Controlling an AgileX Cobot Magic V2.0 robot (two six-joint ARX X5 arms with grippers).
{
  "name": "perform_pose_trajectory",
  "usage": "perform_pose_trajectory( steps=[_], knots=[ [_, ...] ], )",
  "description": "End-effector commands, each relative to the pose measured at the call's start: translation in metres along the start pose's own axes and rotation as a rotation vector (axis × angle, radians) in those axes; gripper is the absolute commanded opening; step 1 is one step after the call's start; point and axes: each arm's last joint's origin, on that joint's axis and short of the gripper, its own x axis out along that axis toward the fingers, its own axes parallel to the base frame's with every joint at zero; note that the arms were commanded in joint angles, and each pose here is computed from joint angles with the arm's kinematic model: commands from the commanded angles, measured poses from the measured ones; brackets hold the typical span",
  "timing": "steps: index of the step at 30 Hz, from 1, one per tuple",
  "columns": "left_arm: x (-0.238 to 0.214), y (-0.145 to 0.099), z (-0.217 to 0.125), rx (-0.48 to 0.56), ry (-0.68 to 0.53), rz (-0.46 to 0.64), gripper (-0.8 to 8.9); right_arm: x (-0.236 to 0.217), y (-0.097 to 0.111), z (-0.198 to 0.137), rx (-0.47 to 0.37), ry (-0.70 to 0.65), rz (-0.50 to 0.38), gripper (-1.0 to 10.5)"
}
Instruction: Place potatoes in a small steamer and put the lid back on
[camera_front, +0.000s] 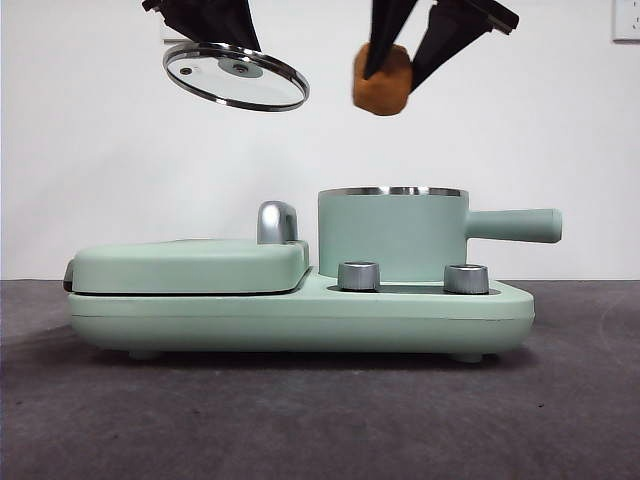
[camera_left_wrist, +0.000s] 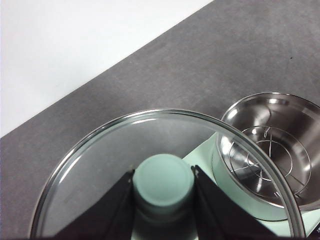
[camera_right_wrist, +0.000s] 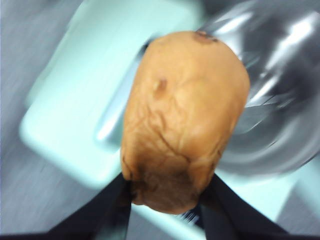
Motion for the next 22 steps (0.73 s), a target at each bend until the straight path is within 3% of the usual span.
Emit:
perform_pose_trajectory(
  steps=[1, 4, 6, 10, 11, 16, 22],
  knots=[
    [-0.006, 0.001, 0.009, 0.002, -0.049, 0.008, 0.14, 0.023, -0.013, 0.017, -0.015, 0.048, -0.001, 0.3],
    [-0.006, 0.0, 0.009, 0.002, -0.049, 0.008, 0.14, 0.039, -0.026, 0.027, 0.0, 0.078, -0.016, 0.5],
    [-0.006, 0.001, 0.009, 0.002, -0.049, 0.008, 0.14, 0.047, -0.032, 0.03, 0.016, 0.095, -0.023, 1.3],
    [-0.006, 0.002, 0.008, -0.001, -0.048, 0.011, 0.14, 0.051, -0.038, 0.031, 0.028, 0.107, -0.022, 4.6],
    [-0.006, 0.002, 0.008, -0.004, -0.048, 0.011, 0.14, 0.048, -0.037, 0.031, 0.028, 0.109, -0.022, 4.9],
    [-0.006, 0.002, 0.008, -0.009, -0.051, 0.005, 0.14, 0.022, -0.034, 0.029, 0.007, 0.07, -0.025, 5.1],
    [-0.005, -0.005, 0.011, -0.024, -0.09, -0.117, 0.14, -0.027, -0.038, 0.011, 0.024, 0.104, -0.109, 4.9]
  ],
)
